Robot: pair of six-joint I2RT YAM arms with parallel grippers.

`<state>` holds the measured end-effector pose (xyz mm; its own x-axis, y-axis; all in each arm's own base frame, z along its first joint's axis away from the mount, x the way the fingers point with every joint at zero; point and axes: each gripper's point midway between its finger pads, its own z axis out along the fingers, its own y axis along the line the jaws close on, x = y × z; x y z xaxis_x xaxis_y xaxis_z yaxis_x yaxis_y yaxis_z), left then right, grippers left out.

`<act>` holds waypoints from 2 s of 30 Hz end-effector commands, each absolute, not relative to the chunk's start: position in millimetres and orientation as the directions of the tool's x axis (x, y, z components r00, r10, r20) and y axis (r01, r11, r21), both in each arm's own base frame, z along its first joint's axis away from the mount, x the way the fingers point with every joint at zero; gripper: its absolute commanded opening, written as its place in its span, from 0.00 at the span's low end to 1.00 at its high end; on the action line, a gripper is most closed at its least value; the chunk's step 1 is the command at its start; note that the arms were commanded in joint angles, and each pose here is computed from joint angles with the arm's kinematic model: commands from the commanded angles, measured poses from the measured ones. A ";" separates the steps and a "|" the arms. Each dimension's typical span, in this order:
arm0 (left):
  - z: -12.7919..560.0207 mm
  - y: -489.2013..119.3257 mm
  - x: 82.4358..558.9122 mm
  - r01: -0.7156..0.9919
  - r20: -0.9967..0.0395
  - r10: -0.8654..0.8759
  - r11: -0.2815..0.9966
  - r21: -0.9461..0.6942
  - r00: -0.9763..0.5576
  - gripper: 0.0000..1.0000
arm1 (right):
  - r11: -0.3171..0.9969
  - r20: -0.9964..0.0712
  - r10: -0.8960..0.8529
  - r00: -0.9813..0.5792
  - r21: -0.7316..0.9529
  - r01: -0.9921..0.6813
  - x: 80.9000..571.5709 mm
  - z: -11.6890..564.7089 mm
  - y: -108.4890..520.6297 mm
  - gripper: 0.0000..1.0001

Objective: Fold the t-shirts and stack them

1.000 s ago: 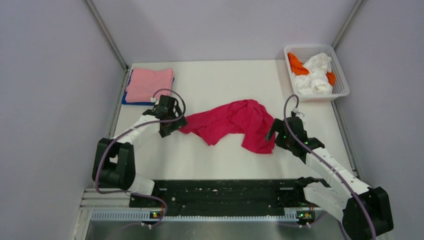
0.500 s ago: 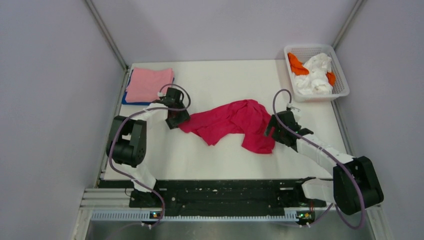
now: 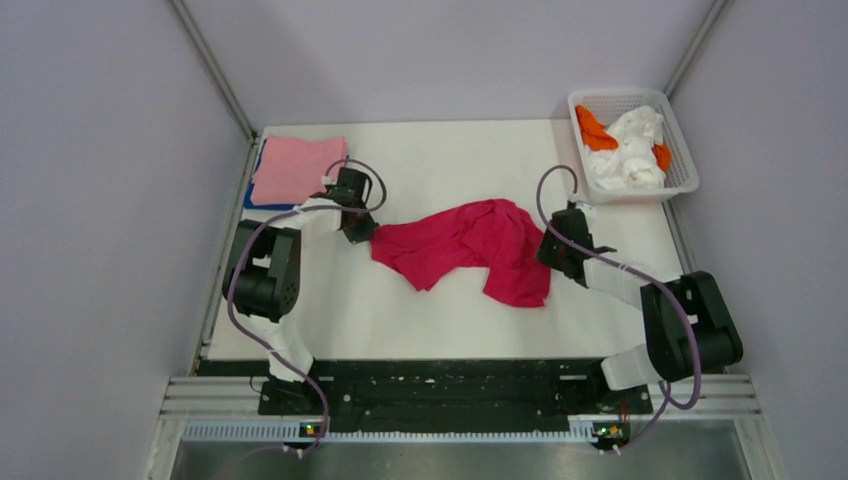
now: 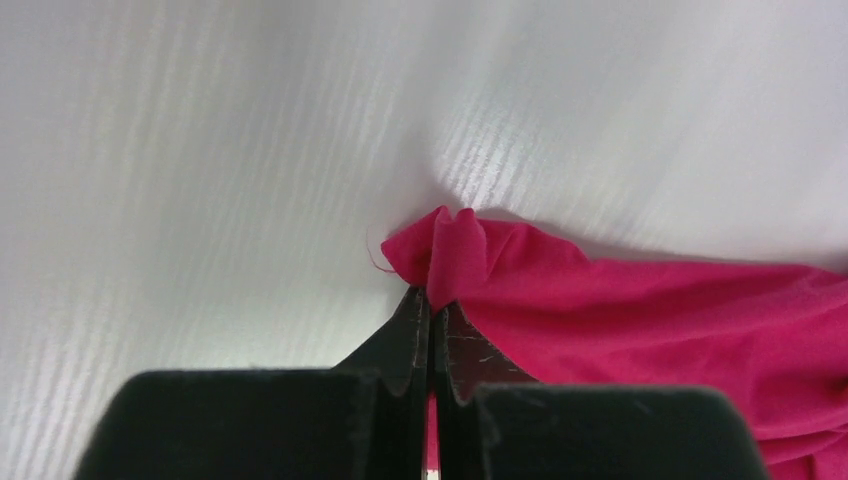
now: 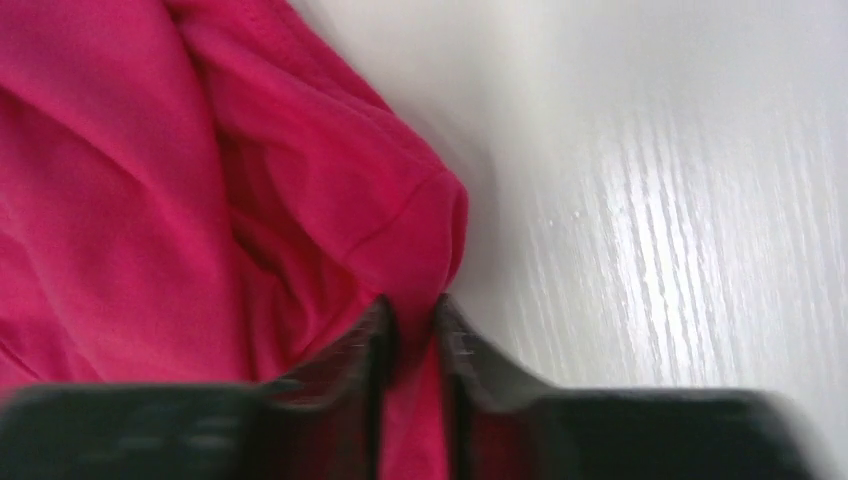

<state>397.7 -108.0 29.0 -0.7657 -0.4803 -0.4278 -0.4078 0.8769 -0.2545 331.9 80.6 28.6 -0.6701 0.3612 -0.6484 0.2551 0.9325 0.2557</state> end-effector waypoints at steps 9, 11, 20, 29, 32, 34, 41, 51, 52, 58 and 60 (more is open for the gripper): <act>234.7 -50.8 416.5 -0.367 -0.834 -0.442 0.874 -0.319 -0.329 0.00 | 0.949 -0.859 0.316 -0.402 0.280 0.147 363.2 166.8 70.2 0.00; 271.5 -46.7 404.8 -0.326 -0.863 -0.440 0.877 -0.353 -0.249 0.00 | 0.949 -0.895 0.315 -0.315 0.294 0.114 354.2 212.3 65.6 0.00; 447.7 -16.2 293.9 -0.086 -0.868 -0.452 0.875 -0.476 0.208 0.00 | 0.942 -0.949 0.313 -0.035 0.315 -0.120 287.5 374.5 65.8 0.00; 538.2 19.5 182.6 0.019 -0.737 -0.494 0.836 -0.548 0.462 0.00 | 0.914 -0.905 0.360 0.226 0.293 -0.281 194.2 506.3 53.6 0.00; 555.6 16.4 159.2 0.088 -0.713 -0.515 0.834 -0.544 0.475 0.00 | 0.897 -0.893 0.379 0.244 0.289 -0.336 171.1 526.5 56.3 0.00; 560.0 12.7 154.9 0.118 -0.708 -0.522 0.836 -0.536 0.475 0.00 | 0.894 -0.889 0.382 0.254 0.285 -0.347 164.4 530.2 56.1 0.00; 511.1 10.8 211.3 -0.026 -0.775 -0.510 0.829 -0.558 0.373 0.00 | 0.899 -0.902 0.405 0.149 0.363 -0.244 197.1 474.3 52.0 0.00; 246.6 -11.8 371.2 -0.435 -0.861 -0.481 0.819 -0.374 -0.166 0.03 | 0.911 -0.888 0.404 -0.221 0.369 0.183 314.1 226.0 43.9 0.00; 222.6 -12.2 385.8 -0.456 -0.844 -0.494 0.812 -0.364 -0.206 0.06 | 0.910 -0.879 0.404 -0.253 0.356 0.214 325.0 202.1 43.1 0.00; 129.8 -9.5 484.7 -0.546 -0.727 -0.545 0.790 -0.279 -0.418 0.00 | 0.883 -0.832 0.421 -0.360 0.287 0.371 409.0 129.2 13.4 0.03; 124.7 -14.8 511.1 -0.546 -0.702 -0.540 0.799 -0.253 -0.464 0.00 | 0.894 -0.840 0.380 -0.388 0.227 0.385 433.2 122.0 8.2 0.09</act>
<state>440.2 -6.2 80.1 -0.5450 -0.4932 -0.6780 -0.5630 0.8145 -0.1399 351.8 22.0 68.8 -0.5749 0.3715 -0.7290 0.3679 0.9132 0.1752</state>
